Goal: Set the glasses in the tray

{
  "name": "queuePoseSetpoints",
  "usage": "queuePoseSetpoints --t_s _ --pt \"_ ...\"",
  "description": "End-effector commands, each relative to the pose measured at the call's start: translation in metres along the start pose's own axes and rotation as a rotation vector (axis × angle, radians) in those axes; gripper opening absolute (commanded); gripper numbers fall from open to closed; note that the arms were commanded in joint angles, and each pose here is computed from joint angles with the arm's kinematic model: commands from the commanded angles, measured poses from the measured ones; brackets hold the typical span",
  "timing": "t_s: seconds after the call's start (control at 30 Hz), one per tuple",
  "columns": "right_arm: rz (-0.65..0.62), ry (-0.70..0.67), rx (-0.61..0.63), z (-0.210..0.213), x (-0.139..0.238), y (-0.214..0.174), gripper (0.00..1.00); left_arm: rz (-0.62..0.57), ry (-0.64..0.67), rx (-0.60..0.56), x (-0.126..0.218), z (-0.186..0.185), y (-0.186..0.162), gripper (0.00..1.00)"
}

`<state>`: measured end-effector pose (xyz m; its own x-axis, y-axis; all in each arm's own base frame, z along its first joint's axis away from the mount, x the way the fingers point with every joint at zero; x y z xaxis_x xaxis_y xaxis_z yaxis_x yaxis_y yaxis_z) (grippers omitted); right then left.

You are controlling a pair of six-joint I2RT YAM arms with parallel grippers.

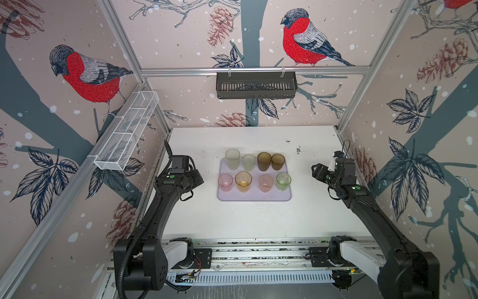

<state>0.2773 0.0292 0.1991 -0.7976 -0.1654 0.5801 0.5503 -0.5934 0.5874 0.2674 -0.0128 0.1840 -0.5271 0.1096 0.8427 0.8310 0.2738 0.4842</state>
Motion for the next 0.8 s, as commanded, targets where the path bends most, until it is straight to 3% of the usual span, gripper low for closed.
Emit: queuePoseSetpoints --t_s 0.0,0.17,0.37,0.47,0.77 --pt "-0.007 0.008 0.042 -0.002 0.009 -0.005 0.73 0.004 0.019 0.016 0.007 0.002 0.001 0.64" --pt "-0.085 -0.011 0.090 -0.009 0.025 -0.004 0.86 -0.007 0.050 0.020 0.013 0.005 0.001 0.70" --pt "-0.165 -0.072 0.075 -0.016 0.037 0.012 0.99 -0.042 0.083 0.031 0.018 0.013 -0.013 0.88" --pt "-0.185 -0.092 0.077 -0.018 0.039 0.016 1.00 -0.061 0.120 0.028 0.020 0.020 -0.021 0.97" --pt "-0.267 -0.111 0.038 -0.021 0.051 0.025 1.00 -0.144 0.161 0.032 0.031 0.025 -0.018 0.99"
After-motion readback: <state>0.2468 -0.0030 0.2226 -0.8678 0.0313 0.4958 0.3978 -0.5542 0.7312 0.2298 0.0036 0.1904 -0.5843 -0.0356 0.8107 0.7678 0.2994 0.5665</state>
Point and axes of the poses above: each gripper's point midway between its finger pads, its own x axis back along the fingers, its own z axis along the line the jaws close on, y = z × x, the point moved 6 cm from there along x, back along the fingers, and after that the axes turned 14 degrees about -x, right-handed, at the moved point
